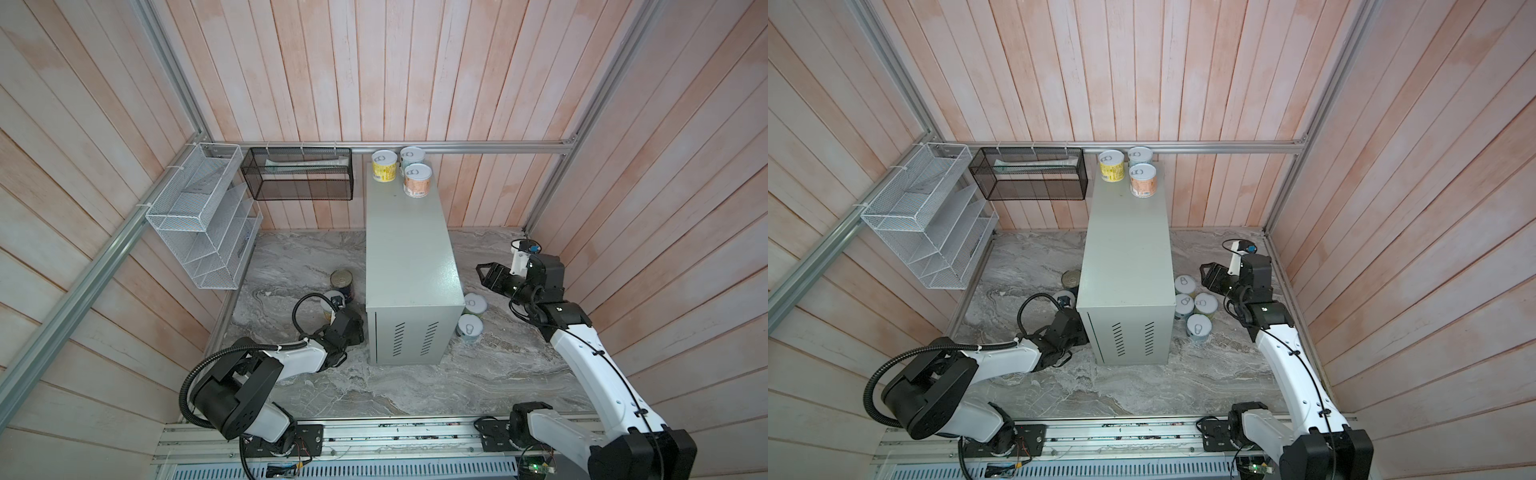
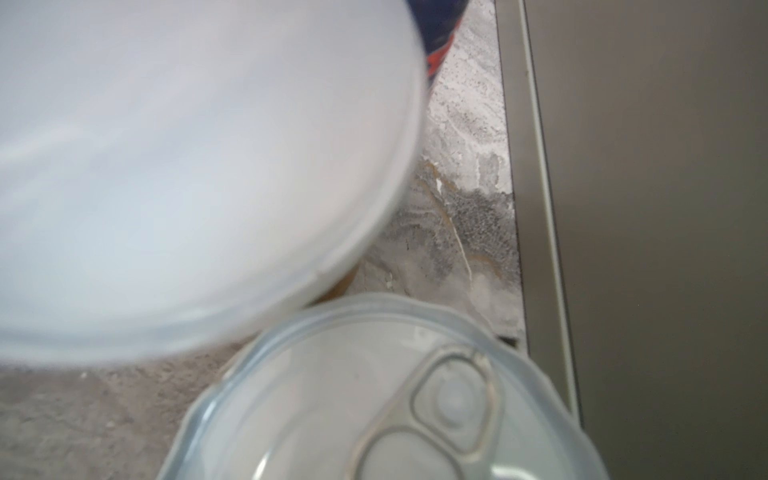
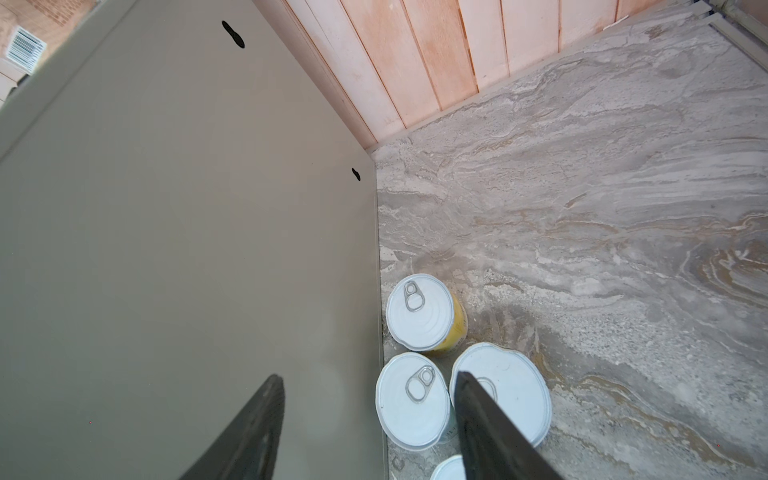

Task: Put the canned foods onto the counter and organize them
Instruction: 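Lift the white-lidded can with the left gripper up beside the cabinet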

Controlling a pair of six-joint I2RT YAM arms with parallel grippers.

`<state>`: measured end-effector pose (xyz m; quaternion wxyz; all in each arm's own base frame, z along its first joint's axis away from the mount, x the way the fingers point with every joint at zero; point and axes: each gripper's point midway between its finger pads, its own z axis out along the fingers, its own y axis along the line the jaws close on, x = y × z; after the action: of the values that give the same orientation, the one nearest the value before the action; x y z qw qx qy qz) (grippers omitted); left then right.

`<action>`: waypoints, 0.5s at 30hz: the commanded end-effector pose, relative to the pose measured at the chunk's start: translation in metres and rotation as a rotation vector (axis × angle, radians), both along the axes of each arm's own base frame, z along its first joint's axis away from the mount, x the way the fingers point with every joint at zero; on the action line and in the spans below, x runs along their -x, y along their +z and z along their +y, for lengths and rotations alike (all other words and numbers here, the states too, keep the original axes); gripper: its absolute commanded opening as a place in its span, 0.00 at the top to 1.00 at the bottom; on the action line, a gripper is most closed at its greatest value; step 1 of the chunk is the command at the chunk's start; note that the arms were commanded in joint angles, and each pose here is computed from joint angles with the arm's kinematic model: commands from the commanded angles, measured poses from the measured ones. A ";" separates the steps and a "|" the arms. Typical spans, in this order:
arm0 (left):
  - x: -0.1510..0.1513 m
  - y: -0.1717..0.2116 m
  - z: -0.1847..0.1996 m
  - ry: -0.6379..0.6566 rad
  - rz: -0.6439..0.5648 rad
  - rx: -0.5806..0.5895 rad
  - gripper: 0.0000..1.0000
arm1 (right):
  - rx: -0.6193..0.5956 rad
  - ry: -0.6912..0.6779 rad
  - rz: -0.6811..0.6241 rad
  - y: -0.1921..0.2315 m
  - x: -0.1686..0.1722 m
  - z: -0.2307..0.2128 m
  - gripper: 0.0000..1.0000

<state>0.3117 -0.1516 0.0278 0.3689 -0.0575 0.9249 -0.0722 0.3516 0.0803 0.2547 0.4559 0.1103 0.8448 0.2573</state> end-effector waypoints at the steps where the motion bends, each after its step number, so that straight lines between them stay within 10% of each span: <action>1: 0.011 -0.012 0.014 0.039 0.056 -0.040 0.39 | -0.020 0.012 0.002 -0.006 -0.001 0.003 0.36; 6: 0.013 -0.003 0.017 0.047 0.058 -0.051 1.00 | -0.030 0.022 0.005 -0.010 -0.001 0.005 0.36; 15: 0.017 0.055 0.021 0.035 0.104 -0.106 1.00 | -0.029 0.025 -0.006 -0.009 0.004 0.005 0.37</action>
<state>0.2881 -0.1325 0.0453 0.3069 -0.0516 0.9502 -0.0179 0.3497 0.0839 0.2417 0.4458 0.1090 0.8475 0.2668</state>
